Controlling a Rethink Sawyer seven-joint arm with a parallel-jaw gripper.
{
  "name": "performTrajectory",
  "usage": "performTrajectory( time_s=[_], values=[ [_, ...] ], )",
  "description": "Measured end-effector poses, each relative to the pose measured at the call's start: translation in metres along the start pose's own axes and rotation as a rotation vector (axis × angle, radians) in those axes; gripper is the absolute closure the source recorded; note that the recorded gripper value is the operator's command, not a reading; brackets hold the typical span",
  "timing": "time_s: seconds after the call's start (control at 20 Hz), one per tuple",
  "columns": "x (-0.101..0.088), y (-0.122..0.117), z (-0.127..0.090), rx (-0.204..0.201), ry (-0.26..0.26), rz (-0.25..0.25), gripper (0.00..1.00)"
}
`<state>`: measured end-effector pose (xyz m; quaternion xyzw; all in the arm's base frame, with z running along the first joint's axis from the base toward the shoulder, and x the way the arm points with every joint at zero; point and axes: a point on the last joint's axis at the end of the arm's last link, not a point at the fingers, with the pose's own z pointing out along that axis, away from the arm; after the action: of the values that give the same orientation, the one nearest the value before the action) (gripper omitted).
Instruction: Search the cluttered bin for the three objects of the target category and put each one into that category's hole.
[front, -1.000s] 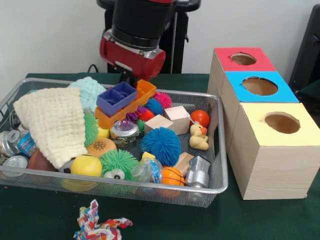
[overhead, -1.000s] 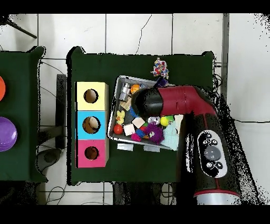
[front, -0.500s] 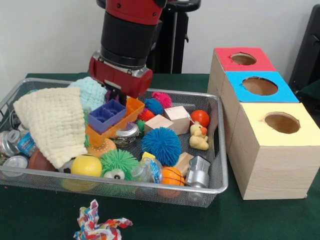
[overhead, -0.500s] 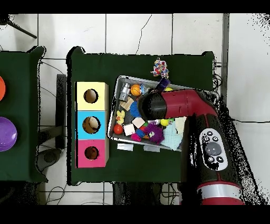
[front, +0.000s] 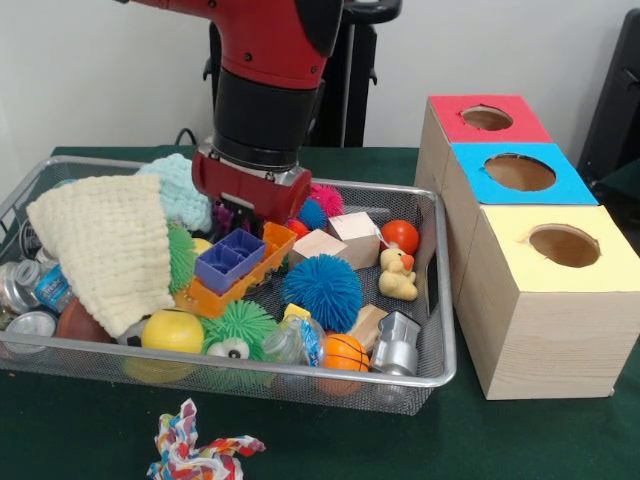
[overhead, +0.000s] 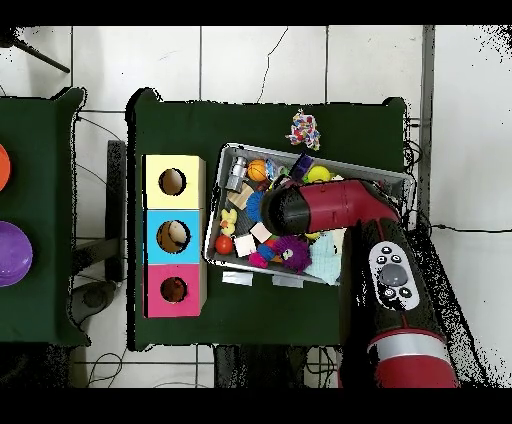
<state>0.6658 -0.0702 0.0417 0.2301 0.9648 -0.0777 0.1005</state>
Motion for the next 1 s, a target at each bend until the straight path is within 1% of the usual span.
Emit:
performTrajectory(
  time_s=[0.2,0.7,0.75,1.0],
  values=[
    [0.007,-0.005,0.005,0.01,0.015,0.0,1.0],
    [0.01,-0.017,0.009,0.025,0.026,0.009,1.0],
    [0.011,-0.021,0.01,0.029,0.03,0.014,0.0],
    [0.012,-0.025,0.011,0.036,0.033,0.016,0.0]
  ],
)
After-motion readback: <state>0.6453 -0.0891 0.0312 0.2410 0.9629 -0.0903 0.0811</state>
